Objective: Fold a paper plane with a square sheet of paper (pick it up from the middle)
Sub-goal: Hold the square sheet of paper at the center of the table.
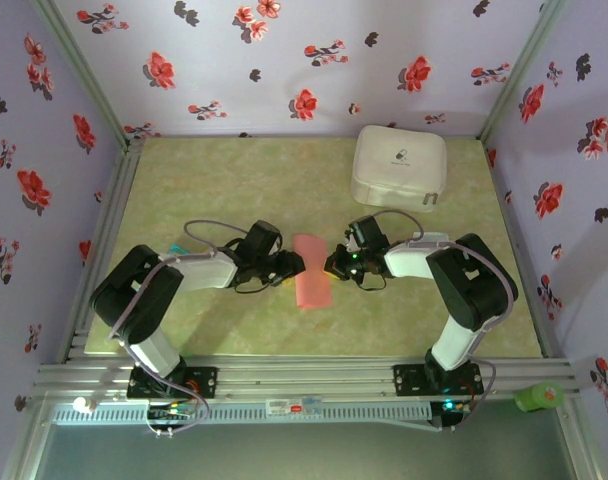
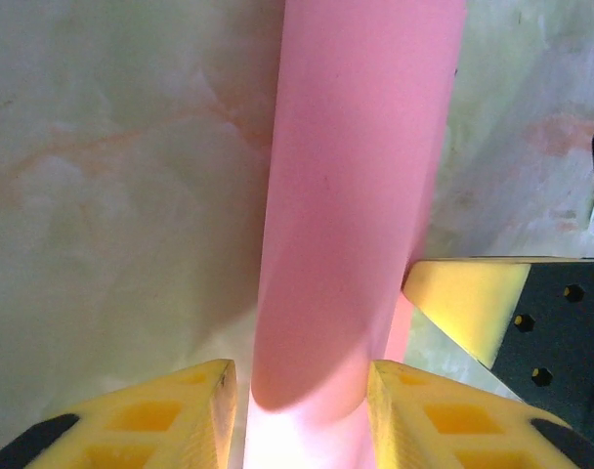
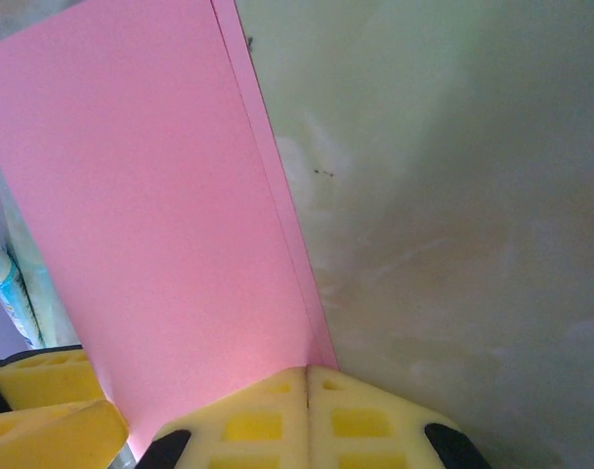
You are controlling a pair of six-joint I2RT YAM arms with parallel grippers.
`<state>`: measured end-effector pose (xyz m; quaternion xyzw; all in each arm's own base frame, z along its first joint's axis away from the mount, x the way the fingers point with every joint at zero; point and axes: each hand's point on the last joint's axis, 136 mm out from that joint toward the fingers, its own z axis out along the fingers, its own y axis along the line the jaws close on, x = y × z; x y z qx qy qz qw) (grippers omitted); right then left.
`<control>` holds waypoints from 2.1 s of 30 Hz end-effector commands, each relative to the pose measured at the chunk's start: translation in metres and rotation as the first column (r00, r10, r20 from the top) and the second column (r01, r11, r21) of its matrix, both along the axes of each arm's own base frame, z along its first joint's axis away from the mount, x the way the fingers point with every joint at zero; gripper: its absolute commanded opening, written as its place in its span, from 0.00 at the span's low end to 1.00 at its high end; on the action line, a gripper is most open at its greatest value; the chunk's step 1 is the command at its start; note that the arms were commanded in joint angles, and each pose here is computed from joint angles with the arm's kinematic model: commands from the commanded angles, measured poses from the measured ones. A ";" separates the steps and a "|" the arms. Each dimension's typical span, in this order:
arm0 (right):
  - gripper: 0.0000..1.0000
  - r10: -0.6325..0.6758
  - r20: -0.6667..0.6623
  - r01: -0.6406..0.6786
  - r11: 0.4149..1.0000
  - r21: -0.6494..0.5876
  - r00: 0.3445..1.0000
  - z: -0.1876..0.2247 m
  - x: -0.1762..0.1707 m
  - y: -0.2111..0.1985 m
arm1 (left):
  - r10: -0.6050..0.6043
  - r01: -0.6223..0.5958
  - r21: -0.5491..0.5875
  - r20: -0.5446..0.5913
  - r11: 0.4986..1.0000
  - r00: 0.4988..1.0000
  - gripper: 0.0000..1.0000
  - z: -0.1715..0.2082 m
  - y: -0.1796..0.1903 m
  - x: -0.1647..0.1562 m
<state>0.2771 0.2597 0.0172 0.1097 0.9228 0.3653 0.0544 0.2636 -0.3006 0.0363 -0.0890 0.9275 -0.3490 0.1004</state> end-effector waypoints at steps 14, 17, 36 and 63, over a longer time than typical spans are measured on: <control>0.13 0.011 0.047 -0.013 0.999 0.034 0.999 0.020 0.005 0.004 | -0.037 0.040 0.073 -0.040 0.997 0.999 0.35 -0.017 0.002 0.000; 0.17 -0.038 0.098 0.034 0.998 0.051 0.994 0.040 0.019 -0.007 | -0.034 0.039 0.103 -0.051 0.994 0.998 0.35 -0.021 0.006 -0.002; 0.16 -0.221 0.137 0.238 0.963 -0.123 0.966 0.041 0.028 -0.084 | -0.032 0.049 0.193 -0.089 0.980 0.995 0.37 -0.031 0.014 -0.002; 0.18 -0.216 0.118 0.229 0.967 -0.111 0.969 0.039 0.025 -0.082 | -0.067 0.114 0.330 -0.152 0.937 0.986 0.38 -0.050 0.022 -0.008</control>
